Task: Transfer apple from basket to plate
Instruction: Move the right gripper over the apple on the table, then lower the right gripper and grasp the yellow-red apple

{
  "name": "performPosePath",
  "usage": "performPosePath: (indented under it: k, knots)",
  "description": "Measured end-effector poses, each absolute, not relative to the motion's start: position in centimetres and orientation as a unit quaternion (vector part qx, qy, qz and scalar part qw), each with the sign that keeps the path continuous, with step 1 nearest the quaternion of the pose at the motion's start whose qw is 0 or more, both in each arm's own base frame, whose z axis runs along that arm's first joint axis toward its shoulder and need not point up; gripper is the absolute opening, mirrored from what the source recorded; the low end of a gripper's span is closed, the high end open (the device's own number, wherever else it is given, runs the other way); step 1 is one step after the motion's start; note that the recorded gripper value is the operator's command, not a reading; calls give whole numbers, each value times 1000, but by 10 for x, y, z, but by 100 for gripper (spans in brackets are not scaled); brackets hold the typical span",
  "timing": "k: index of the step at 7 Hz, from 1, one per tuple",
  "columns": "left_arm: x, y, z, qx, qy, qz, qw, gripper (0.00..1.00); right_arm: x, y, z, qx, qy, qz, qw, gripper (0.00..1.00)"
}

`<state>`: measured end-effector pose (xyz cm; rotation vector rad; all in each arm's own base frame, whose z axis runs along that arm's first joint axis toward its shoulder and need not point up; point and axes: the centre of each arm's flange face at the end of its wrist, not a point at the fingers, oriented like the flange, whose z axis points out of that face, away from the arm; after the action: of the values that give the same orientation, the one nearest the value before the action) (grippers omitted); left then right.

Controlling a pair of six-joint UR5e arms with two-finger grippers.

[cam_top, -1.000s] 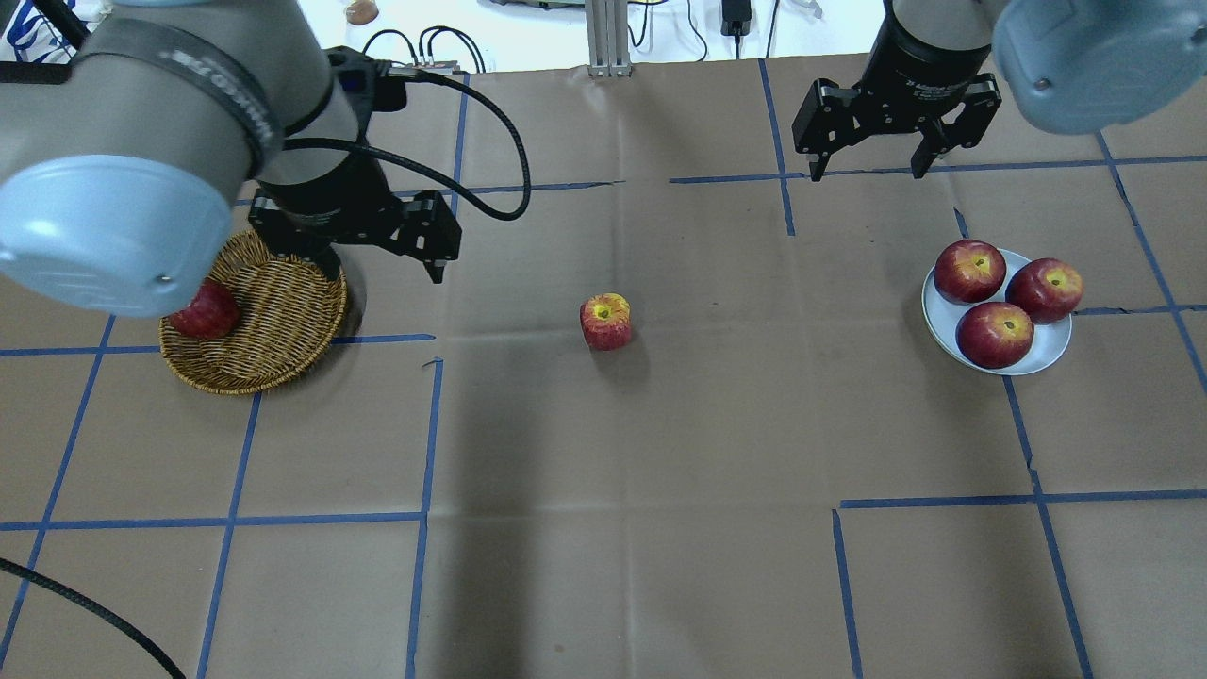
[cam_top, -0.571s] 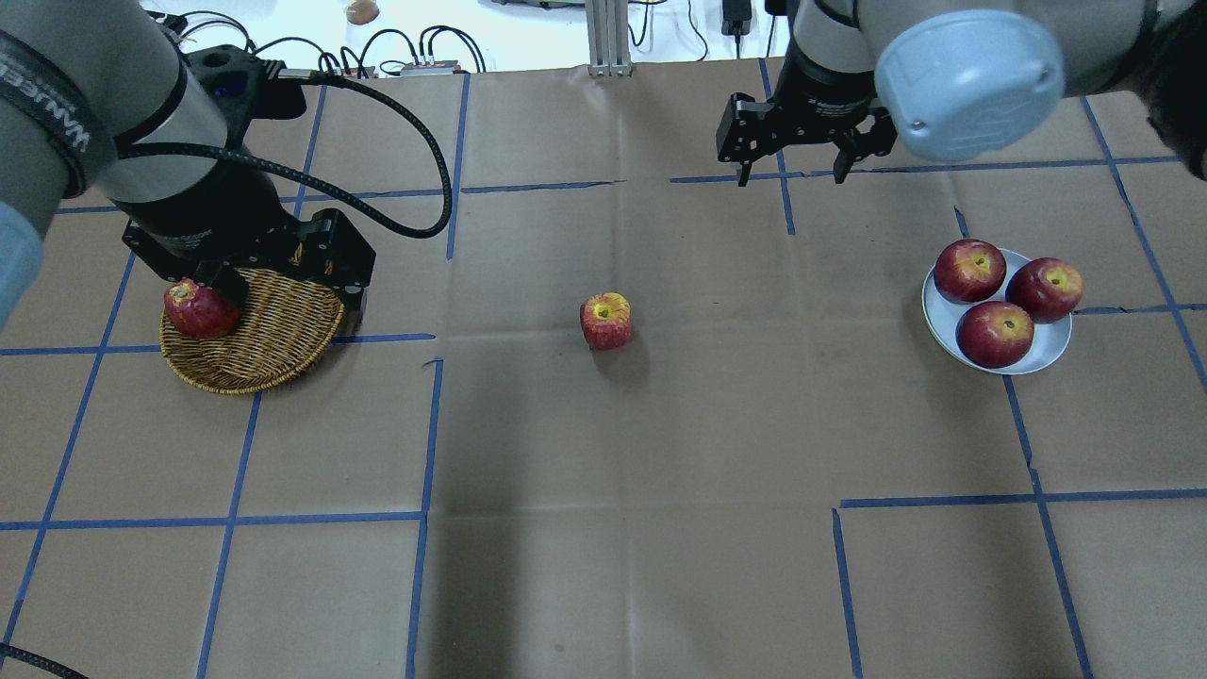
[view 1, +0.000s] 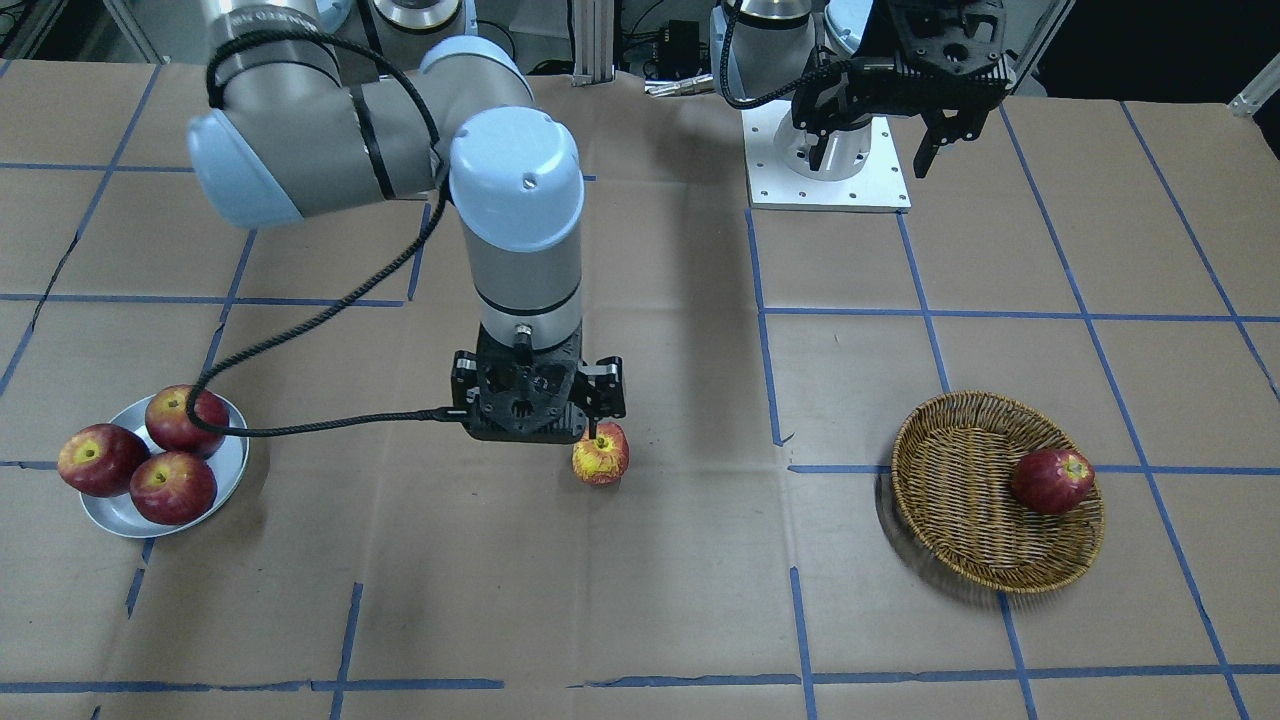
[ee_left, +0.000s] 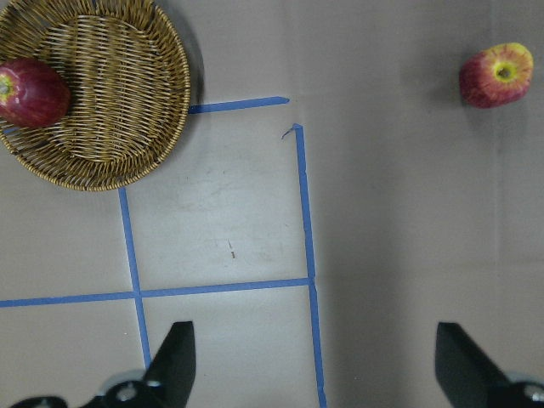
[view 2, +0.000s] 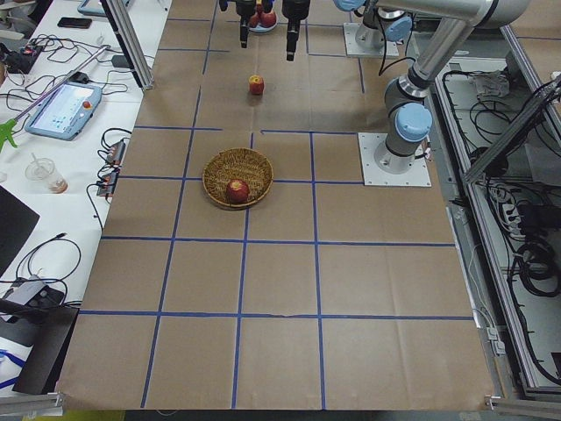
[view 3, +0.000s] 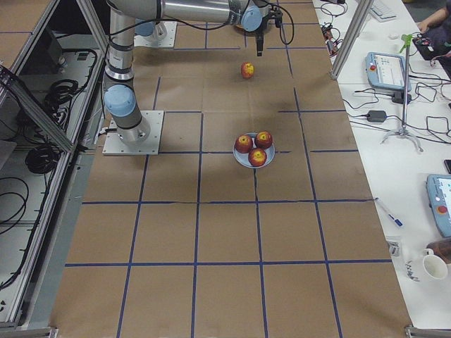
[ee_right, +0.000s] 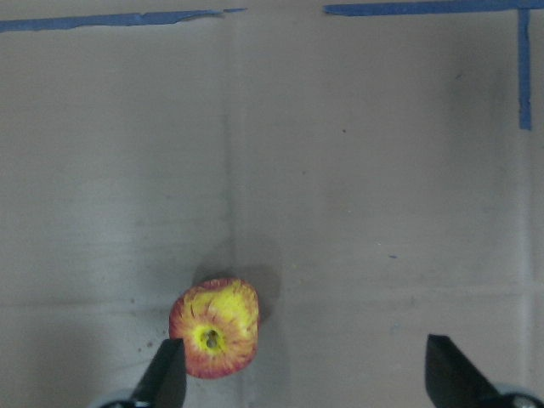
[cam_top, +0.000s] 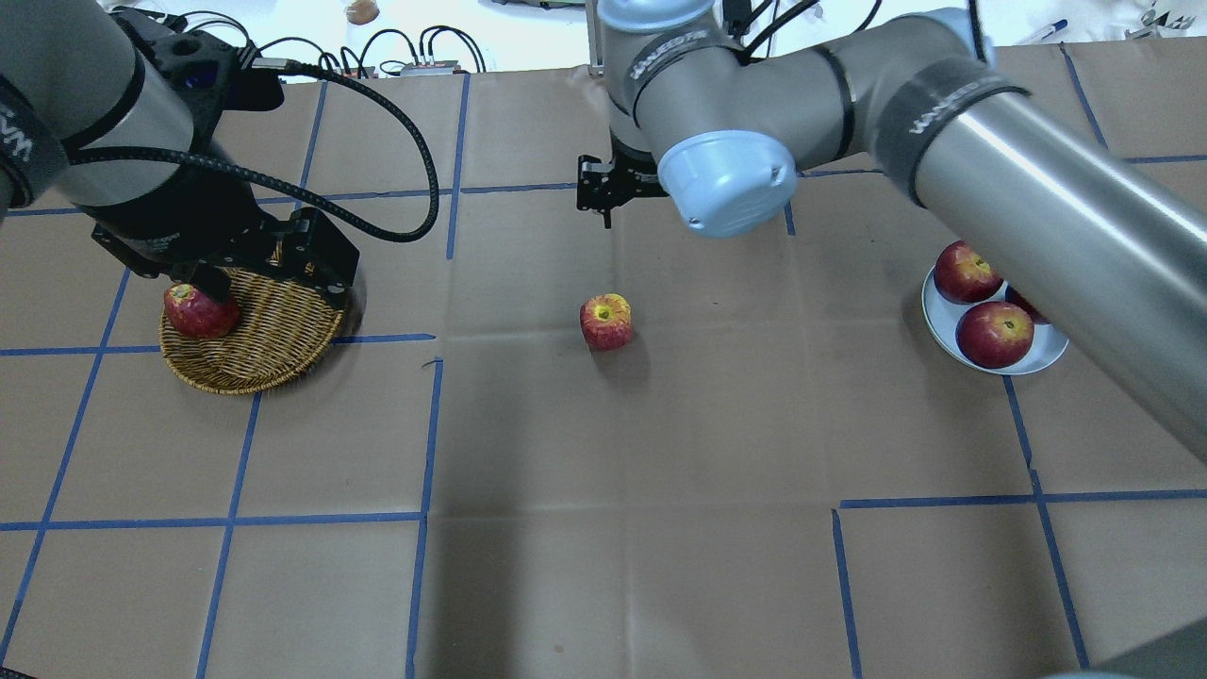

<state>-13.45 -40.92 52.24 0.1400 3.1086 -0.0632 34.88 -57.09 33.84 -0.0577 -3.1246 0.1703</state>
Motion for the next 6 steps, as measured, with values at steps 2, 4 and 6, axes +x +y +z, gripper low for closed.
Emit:
performPosePath:
  k: [2,4,6]
  knots:
    - [-134,-408,520,45,999,-19,15,100,381,-574,283,-17,-999,50,9,100]
    - [-134,-413,515,44,999,-14,16,100,398,-570,245,-10,-999,46,12,100]
    - [-134,-418,508,42,999,-6,16,100,394,-556,217,-5,-999,24,20,100]
